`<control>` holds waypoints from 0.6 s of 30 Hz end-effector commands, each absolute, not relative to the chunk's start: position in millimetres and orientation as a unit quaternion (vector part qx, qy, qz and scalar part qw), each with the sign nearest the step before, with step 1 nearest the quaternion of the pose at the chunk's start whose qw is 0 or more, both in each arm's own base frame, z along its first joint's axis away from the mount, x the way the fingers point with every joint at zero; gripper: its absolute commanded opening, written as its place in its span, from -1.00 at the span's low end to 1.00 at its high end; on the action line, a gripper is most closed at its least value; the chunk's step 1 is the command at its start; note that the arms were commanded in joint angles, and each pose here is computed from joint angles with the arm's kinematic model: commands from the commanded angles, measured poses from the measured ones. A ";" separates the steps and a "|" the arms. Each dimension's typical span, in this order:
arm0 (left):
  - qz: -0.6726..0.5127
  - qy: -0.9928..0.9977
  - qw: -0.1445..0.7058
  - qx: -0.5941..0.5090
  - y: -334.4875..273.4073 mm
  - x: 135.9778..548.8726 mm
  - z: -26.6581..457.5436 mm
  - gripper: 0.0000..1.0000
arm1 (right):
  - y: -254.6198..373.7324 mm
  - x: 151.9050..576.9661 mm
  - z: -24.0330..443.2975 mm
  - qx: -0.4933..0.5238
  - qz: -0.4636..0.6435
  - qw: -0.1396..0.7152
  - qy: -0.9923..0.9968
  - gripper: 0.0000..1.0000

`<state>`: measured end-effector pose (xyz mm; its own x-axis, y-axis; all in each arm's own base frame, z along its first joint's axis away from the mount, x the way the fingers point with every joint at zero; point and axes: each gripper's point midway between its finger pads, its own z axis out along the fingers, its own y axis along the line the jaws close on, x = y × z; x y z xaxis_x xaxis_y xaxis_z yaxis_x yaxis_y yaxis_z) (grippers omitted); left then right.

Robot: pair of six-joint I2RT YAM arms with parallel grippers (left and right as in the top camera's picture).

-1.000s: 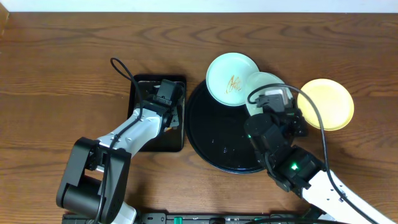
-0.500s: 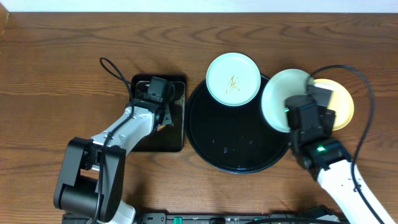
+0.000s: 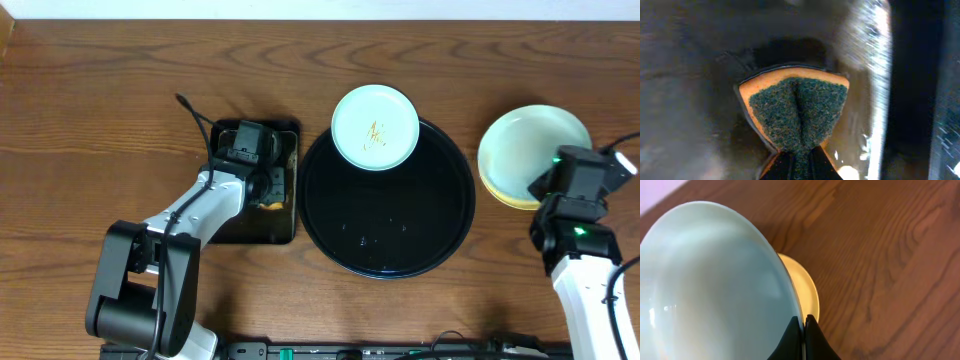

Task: Clean dirty plates on tray and stack at the side
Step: 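Lift the pale green plate with the right gripper and carry it right, then lower the pale green plate onto the yellow plate and release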

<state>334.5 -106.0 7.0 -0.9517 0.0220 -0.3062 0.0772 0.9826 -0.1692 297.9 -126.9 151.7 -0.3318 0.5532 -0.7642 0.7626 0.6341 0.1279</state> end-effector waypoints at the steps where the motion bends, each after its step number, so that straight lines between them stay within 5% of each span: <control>1: -0.137 0.979 0.130 0.076 -123.8 322.5 2.2 -0.85 | -131.4 302.9 143.7 0.433 -0.094 0.405 0.800 -0.98; 4: -0.104 0.983 0.137 0.070 -112.9 325.9 0.1 -0.83 | -135.5 306.5 137.7 0.437 -0.095 0.400 0.800 -0.91; 6: -0.076 0.985 0.140 0.059 -102.9 327.8 -1.4 -0.84 | -134.8 309.7 133.9 0.436 -0.091 0.398 0.802 -0.35; 8: -0.057 0.987 0.143 0.047 -95.9 329.1 -2.1 -0.67 | -129.4 312.9 128.3 0.430 -0.077 0.390 0.810 0.00; 11: -0.058 0.988 0.142 0.028 -95.3 329.5 -2.1 -0.53 | -110.9 320.0 120.0 0.400 -0.032 0.375 0.836 0.06; 13: -0.065 0.988 0.140 0.029 -97.9 328.6 -2.0 -0.84 | -92.6 324.7 116.1 0.371 0.013 0.363 0.855 0.03; 17: -0.066 0.988 0.136 0.029 -98.1 326.8 -2.5 -0.85 | -48.6 326.1 109.5 0.308 0.105 0.328 0.887 0.02; 18: -0.066 0.988 0.136 0.029 -98.0 326.9 -2.5 -0.72 | -38.9 324.3 107.9 0.292 0.122 0.318 0.894 0.03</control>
<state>332.5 -104.5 6.0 -0.9517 0.0489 -0.3031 0.0982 0.9838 -0.1497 321.4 -81.4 112.1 -0.4995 0.6456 -0.5776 0.6030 0.7379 0.3033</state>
